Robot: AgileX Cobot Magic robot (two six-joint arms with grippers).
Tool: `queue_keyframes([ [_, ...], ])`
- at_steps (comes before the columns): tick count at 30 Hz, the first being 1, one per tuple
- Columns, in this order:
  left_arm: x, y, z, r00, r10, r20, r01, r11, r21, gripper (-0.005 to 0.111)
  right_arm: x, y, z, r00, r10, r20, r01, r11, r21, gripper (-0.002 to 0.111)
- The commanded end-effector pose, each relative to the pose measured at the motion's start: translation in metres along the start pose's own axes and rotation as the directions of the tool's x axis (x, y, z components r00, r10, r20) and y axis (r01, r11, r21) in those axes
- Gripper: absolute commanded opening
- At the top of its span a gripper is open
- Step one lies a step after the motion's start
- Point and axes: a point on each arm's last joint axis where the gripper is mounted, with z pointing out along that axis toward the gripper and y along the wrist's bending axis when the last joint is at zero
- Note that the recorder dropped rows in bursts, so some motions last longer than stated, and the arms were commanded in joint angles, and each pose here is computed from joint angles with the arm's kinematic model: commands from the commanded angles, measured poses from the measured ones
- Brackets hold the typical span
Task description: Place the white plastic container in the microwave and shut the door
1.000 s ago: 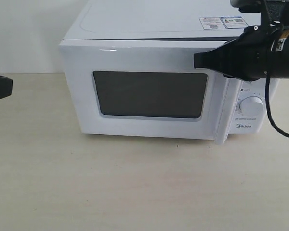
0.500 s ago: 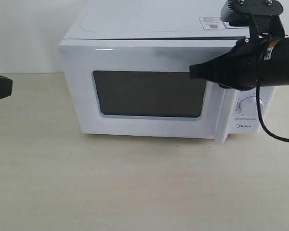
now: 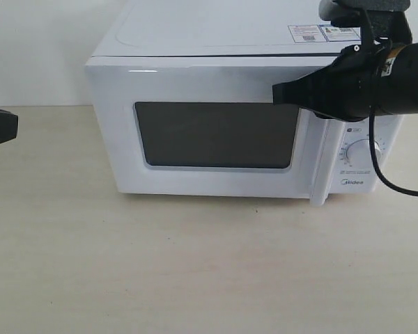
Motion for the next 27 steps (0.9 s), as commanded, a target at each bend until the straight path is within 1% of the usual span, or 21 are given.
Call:
queue_keyframes([
  [1, 0.001, 0.0, -0.001, 1.0, -0.017, -0.002, 0.017, 1.0, 0.004, 0.004, -0.014, -0.002, 0.0, 0.995, 0.002, 0.099, -0.001, 1.0, -0.006, 0.0],
  [6, 0.002, -0.001, -0.001, 1.0, -0.017, -0.01, 0.017, 1.0, 0.007, 0.004, -0.016, -0.002, 0.0, 0.992, 0.004, 0.127, -0.003, 1.0, -0.009, 0.0],
  [11, 0.003, -0.001, -0.001, 1.0, -0.017, -0.023, 0.017, 1.0, 0.012, 0.004, -0.015, -0.017, 0.0, 0.995, 0.028, 0.094, -0.032, 0.999, 0.038, 0.0],
  [20, 0.003, -0.001, -0.001, 1.0, -0.017, -0.023, 0.017, 1.0, 0.012, 0.004, -0.012, -0.016, -0.002, 0.998, 0.021, 0.058, -0.024, 0.999, 0.041, 0.0],
  [23, 0.003, -0.001, -0.001, 1.0, -0.017, -0.023, 0.017, 1.0, 0.012, 0.004, -0.012, -0.004, -0.015, 0.999, -0.021, 0.038, 0.021, 1.0, 0.014, 0.0],
  [27, 0.003, -0.001, -0.001, 1.0, -0.017, -0.023, 0.017, 1.0, 0.012, 0.004, -0.017, 0.022, -0.049, 0.995, -0.07, 0.071, 0.075, 0.995, -0.065, 0.0],
])
